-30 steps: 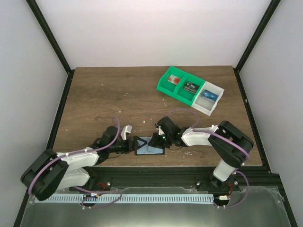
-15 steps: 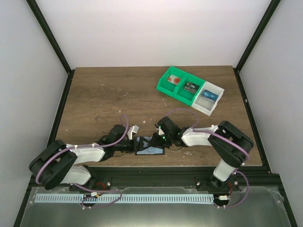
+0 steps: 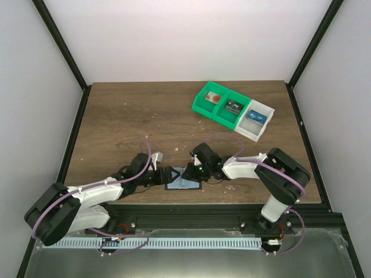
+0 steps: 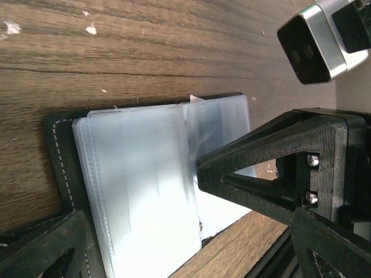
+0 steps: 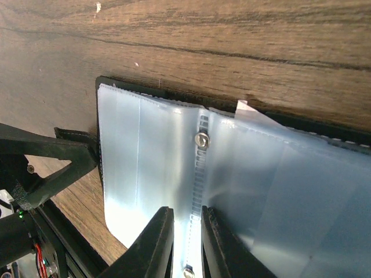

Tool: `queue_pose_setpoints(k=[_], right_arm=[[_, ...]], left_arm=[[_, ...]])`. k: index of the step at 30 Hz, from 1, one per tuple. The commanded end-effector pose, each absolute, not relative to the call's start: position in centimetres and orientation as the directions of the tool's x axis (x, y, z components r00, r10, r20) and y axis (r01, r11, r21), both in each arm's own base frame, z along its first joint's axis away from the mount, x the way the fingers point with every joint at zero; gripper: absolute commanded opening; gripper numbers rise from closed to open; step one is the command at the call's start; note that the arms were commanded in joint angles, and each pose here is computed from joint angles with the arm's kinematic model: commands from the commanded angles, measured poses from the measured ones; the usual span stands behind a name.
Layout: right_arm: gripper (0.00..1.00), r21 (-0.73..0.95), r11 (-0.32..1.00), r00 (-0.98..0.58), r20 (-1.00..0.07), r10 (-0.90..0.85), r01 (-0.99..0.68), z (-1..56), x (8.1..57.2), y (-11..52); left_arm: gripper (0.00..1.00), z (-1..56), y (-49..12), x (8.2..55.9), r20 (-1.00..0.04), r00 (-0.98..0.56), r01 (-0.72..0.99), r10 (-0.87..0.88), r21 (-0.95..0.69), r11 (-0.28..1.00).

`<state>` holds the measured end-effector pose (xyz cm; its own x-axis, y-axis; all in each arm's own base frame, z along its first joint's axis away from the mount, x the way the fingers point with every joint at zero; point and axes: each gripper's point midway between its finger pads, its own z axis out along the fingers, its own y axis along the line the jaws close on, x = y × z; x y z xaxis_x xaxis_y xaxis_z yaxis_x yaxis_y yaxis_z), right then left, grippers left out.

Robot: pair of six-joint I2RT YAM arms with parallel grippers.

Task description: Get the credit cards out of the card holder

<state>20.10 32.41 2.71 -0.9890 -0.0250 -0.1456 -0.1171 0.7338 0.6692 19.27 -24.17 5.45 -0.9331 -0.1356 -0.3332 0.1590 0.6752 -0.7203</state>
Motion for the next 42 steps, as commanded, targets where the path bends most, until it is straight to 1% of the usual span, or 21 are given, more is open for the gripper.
queue_pose_setpoints(k=[1,3,5,7,11,16,21,23,27,30,34,38,42], right_arm=[[0.16,0.653,0.749,-0.989,-0.148,-0.015,-0.109,2.5,20.1,32.2],[0.16,0.668,0.734,-0.987,-0.163,-0.011,-0.119,3.3,20.3,32.5],[0.19,0.682,0.72,-0.985,-0.175,-0.01,-0.129,3.9,20.6,32.9],[0.22,0.685,0.717,-0.985,-0.169,-0.014,-0.128,3.9,20.6,33.2],[0.23,0.681,0.724,-0.989,-0.145,-0.017,-0.112,3.0,20.4,33.2],[0.24,0.666,0.738,-0.992,-0.125,-0.029,-0.105,2.0,20.1,33.0],[0.2,0.656,0.748,-0.993,-0.112,-0.038,-0.103,1.2,19.9,32.9],[0.16,0.653,0.751,-0.993,-0.109,-0.04,-0.102,1.0,19.9,32.9],[0.06,0.647,0.756,-0.993,-0.111,-0.035,-0.099,0.9,19.9,32.6],[0.03,0.646,0.757,-0.993,-0.112,-0.033,-0.098,0.8,19.9,32.5],[0.0,0.645,0.758,-0.993,-0.11,-0.035,-0.098,0.7,19.8,32.5],[0.01,0.643,0.759,-0.993,-0.109,-0.034,-0.096,0.6,19.8,32.4],[0.01,0.643,0.76,-0.993,-0.111,-0.032,-0.096,0.6,19.8,32.4]], left_arm=[[0.97,4.9,-23.4,19.5,-0.345,-0.926,0.146,-0.15,-0.696,0.703],[0.98,5.2,-23.7,19.4,-0.341,-0.928,0.15,-0.153,-0.715,0.683],[0.98,5.6,-24.0,19.3,-0.335,-0.929,0.155,-0.158,-0.738,0.656],[0.98,5.9,-24.1,19.2,-0.33,-0.929,0.154,-0.169,-0.756,0.636],[0.97,5.9,-23.9,19.2,-0.316,-0.932,0.145,-0.177,-0.773,0.617],[0.92,6.0,-23.9,18.8,-0.295,-0.937,0.139,-0.189,-0.808,0.572],[0.86,6.2,-24.0,18.9,-0.298,-0.936,0.147,-0.188,-0.816,0.56],[0.82,6.3,-24.1,18.9,-0.299,-0.936,0.152,-0.186,-0.82,0.551],[0.74,6.7,-24.6,18.7,-0.296,-0.94,0.17,-0.169,-0.837,0.52],[0.7,6.7,-24.9,18.6,-0.288,-0.944,0.17,-0.159,-0.841,0.514],[0.73,6.1,-24.6,18.8,-0.276,-0.947,0.148,-0.164,-0.827,0.542],[0.77,5.3,-23.8,19.2,-0.276,-0.944,0.115,-0.183,-0.793,0.598],[0.78,4.6,-23.3,19.2,-0.274,-0.943,0.098,-0.187,-0.771,0.63]])
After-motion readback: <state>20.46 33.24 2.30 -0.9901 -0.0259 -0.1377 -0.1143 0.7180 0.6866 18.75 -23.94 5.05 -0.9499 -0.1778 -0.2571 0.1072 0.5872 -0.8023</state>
